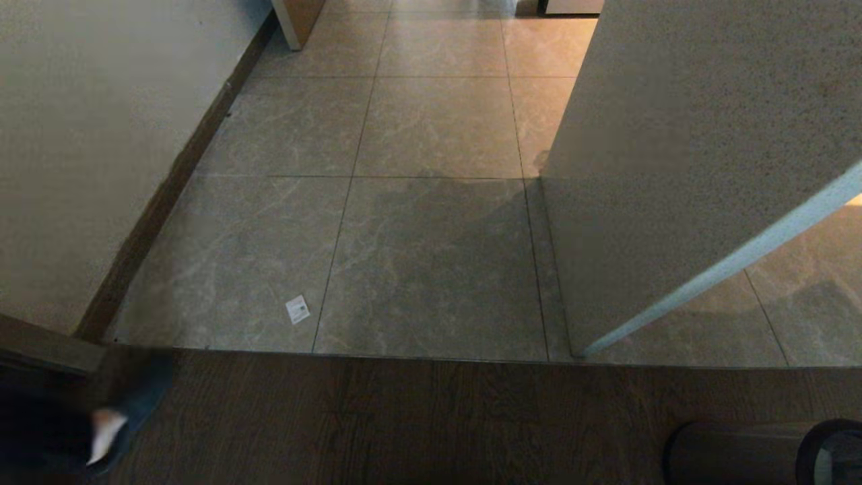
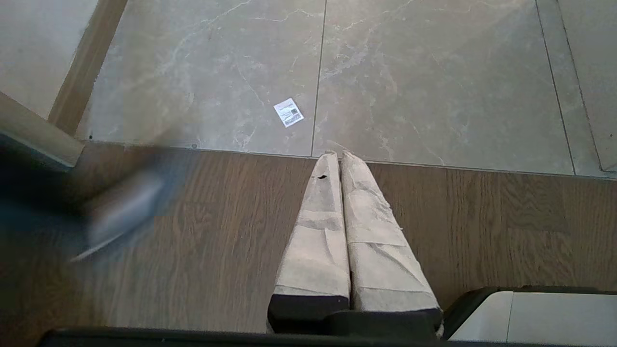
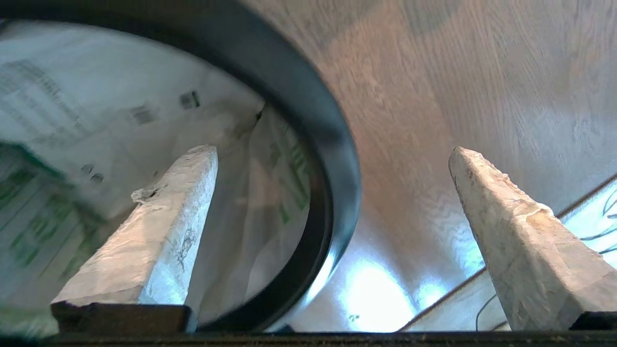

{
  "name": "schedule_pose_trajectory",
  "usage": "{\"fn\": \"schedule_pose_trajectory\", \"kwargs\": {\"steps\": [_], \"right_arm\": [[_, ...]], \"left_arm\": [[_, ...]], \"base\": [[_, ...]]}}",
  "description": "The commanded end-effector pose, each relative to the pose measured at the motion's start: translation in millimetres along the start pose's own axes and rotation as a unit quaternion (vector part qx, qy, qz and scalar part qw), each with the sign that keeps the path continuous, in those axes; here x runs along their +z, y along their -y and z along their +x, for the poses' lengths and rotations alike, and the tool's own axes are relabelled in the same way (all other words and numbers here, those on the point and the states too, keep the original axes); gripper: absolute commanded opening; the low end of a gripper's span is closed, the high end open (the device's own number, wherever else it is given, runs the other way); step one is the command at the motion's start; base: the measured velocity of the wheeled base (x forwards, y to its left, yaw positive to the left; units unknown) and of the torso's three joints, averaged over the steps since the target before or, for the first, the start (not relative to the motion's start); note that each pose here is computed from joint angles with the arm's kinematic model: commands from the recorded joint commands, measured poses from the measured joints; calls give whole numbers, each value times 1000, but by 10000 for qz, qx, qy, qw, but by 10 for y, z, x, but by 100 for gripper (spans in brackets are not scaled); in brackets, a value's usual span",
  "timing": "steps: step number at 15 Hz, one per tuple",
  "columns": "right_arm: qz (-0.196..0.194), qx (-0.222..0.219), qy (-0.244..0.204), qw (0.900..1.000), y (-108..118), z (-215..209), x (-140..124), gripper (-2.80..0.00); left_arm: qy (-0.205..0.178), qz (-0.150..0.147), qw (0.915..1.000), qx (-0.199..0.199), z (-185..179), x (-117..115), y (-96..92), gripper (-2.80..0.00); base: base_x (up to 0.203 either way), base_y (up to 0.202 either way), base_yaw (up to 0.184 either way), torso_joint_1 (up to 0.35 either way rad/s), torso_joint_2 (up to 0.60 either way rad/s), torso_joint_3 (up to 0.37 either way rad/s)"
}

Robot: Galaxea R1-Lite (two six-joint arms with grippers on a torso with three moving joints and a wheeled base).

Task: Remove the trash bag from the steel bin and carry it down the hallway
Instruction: Place the outer trash can on the ground

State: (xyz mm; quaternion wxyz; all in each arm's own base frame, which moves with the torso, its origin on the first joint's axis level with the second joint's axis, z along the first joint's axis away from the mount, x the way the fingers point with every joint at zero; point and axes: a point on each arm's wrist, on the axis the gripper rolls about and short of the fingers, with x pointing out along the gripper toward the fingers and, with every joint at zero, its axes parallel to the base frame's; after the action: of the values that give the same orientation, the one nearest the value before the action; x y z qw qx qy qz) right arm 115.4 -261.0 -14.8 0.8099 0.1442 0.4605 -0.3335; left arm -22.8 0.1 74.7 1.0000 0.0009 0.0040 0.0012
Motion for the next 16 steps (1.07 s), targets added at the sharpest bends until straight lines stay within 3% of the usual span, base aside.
{"fn": "schedule_pose_trajectory", "kwargs": {"steps": [1, 6, 9, 14, 15, 16], "right_arm": [[6, 3, 19, 10000, 25, 146, -19, 0], [47, -67, 234, 9997, 124, 360, -1, 0], [55, 357, 428, 9984, 110, 438, -24, 0], [8, 557, 720, 9958, 117, 481, -20, 0], [-9, 553, 721, 9959, 121, 488, -23, -280], [-31, 541, 720, 9959, 118, 494, -25, -280]], "left_arm": [[2, -1, 10000, 3, 0, 0, 0, -280], [3, -1, 10000, 3, 0, 0, 0, -280], [2, 5, 10000, 3, 0, 0, 0, -280], [2, 3, 10000, 3, 0, 0, 0, -280], [2, 4, 10000, 3, 0, 0, 0, -280], [2, -1, 10000, 3, 0, 0, 0, -280]], "base": [[0, 0, 0, 0, 0, 0], [0, 0, 0, 0, 0, 0], [0, 0, 0, 0, 0, 0], [0, 0, 0, 0, 0, 0], [0, 0, 0, 0, 0, 0], [0, 0, 0, 0, 0, 0]]}}
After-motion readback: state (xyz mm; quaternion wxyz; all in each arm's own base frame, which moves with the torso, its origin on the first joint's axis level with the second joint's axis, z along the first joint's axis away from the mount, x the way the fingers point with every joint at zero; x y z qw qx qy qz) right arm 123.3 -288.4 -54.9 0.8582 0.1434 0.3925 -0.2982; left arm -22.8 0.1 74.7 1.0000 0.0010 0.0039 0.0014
